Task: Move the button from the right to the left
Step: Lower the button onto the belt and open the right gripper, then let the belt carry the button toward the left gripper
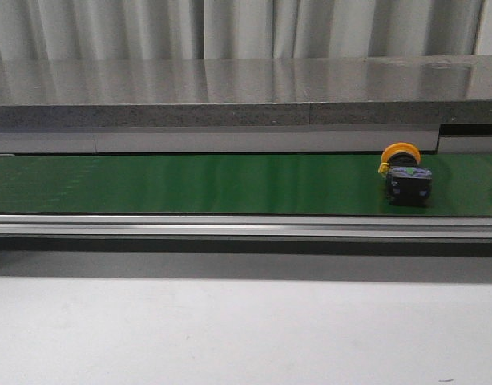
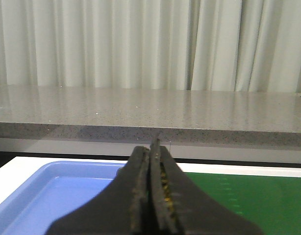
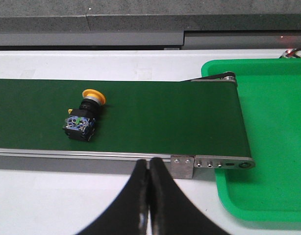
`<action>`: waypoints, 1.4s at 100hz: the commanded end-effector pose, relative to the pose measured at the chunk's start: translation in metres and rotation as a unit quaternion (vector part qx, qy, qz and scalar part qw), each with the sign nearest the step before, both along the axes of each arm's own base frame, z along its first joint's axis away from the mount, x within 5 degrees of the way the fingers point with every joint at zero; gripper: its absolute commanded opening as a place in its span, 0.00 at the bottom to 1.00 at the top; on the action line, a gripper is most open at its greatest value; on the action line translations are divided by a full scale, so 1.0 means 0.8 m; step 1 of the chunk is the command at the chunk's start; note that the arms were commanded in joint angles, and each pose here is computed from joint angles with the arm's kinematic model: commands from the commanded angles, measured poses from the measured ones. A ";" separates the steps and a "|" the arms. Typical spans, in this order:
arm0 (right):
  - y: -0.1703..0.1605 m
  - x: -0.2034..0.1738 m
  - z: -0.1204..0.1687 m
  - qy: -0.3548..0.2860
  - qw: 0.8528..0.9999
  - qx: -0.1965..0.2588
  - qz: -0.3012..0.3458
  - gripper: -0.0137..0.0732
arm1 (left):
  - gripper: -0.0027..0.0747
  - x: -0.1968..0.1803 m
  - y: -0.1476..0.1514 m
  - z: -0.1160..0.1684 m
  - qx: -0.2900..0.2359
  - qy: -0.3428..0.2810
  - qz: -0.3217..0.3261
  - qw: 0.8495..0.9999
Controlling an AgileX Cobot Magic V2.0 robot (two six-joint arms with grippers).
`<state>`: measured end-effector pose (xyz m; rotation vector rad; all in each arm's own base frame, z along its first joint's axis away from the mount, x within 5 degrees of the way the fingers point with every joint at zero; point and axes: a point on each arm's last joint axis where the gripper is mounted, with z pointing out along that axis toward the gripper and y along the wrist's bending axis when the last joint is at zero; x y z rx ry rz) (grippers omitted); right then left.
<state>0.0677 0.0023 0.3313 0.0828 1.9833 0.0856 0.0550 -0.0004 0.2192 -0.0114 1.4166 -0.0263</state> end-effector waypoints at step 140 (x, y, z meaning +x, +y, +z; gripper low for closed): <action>0.000 -0.019 0.004 -0.068 0.998 0.000 -0.001 0.08 | 0.01 -0.005 0.003 0.005 -0.055 -0.070 0.000 0.996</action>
